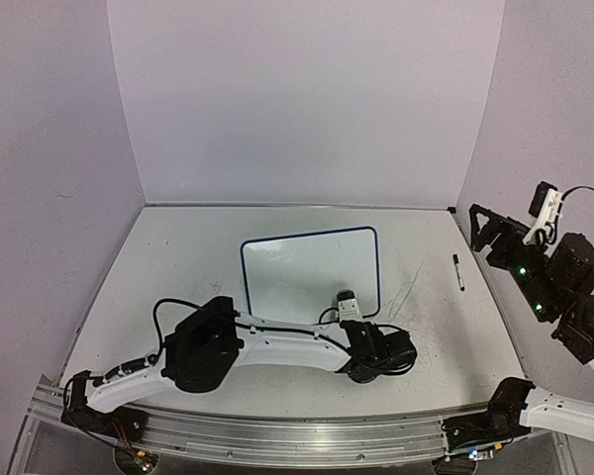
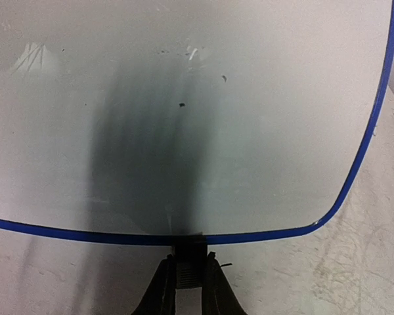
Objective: Write a sentence on the whiteboard
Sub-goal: Move the whiteboard to the center of the board.
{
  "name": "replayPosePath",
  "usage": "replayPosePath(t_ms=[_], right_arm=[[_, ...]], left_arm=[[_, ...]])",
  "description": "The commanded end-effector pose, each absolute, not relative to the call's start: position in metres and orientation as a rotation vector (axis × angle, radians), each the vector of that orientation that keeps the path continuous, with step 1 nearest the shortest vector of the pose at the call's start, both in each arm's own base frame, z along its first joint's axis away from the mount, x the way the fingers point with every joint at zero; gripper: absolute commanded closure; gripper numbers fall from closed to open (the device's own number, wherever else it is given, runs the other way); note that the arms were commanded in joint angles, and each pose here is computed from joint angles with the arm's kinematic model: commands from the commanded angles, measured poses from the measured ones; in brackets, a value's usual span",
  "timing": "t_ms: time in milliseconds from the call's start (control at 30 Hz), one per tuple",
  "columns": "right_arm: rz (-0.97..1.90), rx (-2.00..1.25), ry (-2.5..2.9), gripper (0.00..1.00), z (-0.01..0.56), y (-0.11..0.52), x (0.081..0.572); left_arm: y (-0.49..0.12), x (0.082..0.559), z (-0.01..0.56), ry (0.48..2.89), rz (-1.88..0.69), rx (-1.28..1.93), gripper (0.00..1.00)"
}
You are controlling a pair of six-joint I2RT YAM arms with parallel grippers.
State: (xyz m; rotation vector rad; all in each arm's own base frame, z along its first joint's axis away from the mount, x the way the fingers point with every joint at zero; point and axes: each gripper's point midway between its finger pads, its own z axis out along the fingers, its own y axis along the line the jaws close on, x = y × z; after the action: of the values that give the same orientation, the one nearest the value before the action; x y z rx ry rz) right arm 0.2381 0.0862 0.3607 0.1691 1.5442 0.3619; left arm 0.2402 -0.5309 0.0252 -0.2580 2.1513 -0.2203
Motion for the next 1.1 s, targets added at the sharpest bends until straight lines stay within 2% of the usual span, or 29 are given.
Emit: replayPosePath(t_ms=[0,233,300,400,533,600,667,867,1067], right_arm=[[0.394,0.198,1.541,0.02,0.363,0.075,0.227],[0.405,0.209,1.524,0.02,0.368,0.066,0.218],[0.417,0.208,1.526,0.02,0.370,0.067,0.217],[0.437,0.194,1.536,0.02,0.370,0.070,0.215],[0.427,0.176,1.558,0.02,0.366,0.072,0.216],[0.407,0.172,1.576,0.02,0.363,0.072,0.218],[0.391,0.165,1.597,0.02,0.359,0.074,0.220],[0.335,0.145,1.677,0.02,0.341,0.083,0.231],[0.163,0.151,1.781,0.02,0.305,0.084,0.250]], left_arm=[[-0.579,0.218,0.031,2.137,-0.371,-0.218,0.95],[-0.604,0.201,0.033,2.092,-0.463,-0.179,0.95],[-0.612,0.201,0.034,2.071,-0.481,-0.145,0.92],[-0.624,0.199,0.047,2.027,-0.495,-0.056,0.80],[-0.636,0.184,0.075,1.969,-0.493,0.091,0.58],[-0.637,0.173,0.088,1.944,-0.503,0.151,0.44],[-0.637,0.165,0.102,1.923,-0.494,0.213,0.35],[-0.618,0.143,0.128,1.959,-0.507,0.389,0.23],[-0.561,0.127,0.176,1.861,-0.588,0.592,0.19]])
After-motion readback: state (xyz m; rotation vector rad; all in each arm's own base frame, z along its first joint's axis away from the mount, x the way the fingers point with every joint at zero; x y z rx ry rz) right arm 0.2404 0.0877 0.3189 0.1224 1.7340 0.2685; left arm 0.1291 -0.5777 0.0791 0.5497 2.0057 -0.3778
